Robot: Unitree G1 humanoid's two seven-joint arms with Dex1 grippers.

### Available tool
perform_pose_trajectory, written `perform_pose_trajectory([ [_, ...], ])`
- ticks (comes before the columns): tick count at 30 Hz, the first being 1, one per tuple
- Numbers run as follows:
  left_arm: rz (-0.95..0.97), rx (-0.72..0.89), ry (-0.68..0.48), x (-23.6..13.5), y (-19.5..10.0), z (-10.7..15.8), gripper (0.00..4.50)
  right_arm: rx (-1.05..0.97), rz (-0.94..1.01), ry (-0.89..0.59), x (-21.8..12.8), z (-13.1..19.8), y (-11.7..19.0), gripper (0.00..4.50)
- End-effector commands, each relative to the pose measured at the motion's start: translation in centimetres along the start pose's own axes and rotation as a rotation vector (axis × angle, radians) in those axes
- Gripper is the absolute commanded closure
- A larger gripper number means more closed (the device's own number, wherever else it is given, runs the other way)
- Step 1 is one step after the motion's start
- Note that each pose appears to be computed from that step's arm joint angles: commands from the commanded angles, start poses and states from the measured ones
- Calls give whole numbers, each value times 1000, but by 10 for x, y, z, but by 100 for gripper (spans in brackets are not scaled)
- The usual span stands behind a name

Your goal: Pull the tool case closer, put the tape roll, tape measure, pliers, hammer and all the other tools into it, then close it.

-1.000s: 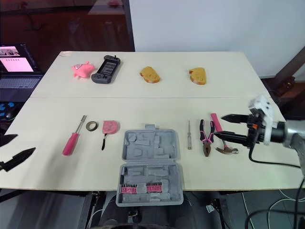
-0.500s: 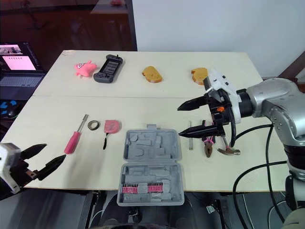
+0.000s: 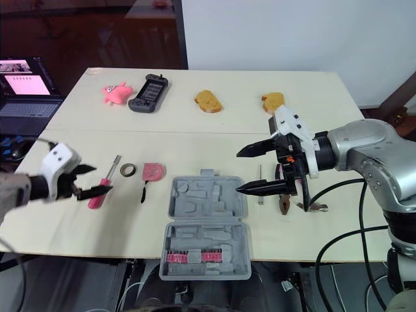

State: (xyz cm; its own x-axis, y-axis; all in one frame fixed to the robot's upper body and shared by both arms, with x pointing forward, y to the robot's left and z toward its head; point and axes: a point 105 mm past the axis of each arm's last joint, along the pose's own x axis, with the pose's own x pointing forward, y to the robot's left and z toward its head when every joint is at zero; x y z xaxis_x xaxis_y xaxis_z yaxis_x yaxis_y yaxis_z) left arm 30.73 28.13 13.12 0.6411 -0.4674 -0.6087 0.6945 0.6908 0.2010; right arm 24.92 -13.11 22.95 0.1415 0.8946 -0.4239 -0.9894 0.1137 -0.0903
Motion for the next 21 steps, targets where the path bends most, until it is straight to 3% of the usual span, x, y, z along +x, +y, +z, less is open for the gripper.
perform_pose_trajectory([
  [1, -80, 111, 59, 8, 16, 1, 0, -32, -49, -22, -5, 8, 5, 5],
  [4, -160, 119, 67, 18, 20, 4, 87, -25, -73, -23, -4, 6, 6, 0],
  [7, -207, 221, 102, 34, 23, 6, 235, -21, -111, -36, -5, 7, 7, 0],
  [21, -230, 340, 166, 74, 24, 6, 235, -16, -173, -29, -8, 4, 9, 0],
])
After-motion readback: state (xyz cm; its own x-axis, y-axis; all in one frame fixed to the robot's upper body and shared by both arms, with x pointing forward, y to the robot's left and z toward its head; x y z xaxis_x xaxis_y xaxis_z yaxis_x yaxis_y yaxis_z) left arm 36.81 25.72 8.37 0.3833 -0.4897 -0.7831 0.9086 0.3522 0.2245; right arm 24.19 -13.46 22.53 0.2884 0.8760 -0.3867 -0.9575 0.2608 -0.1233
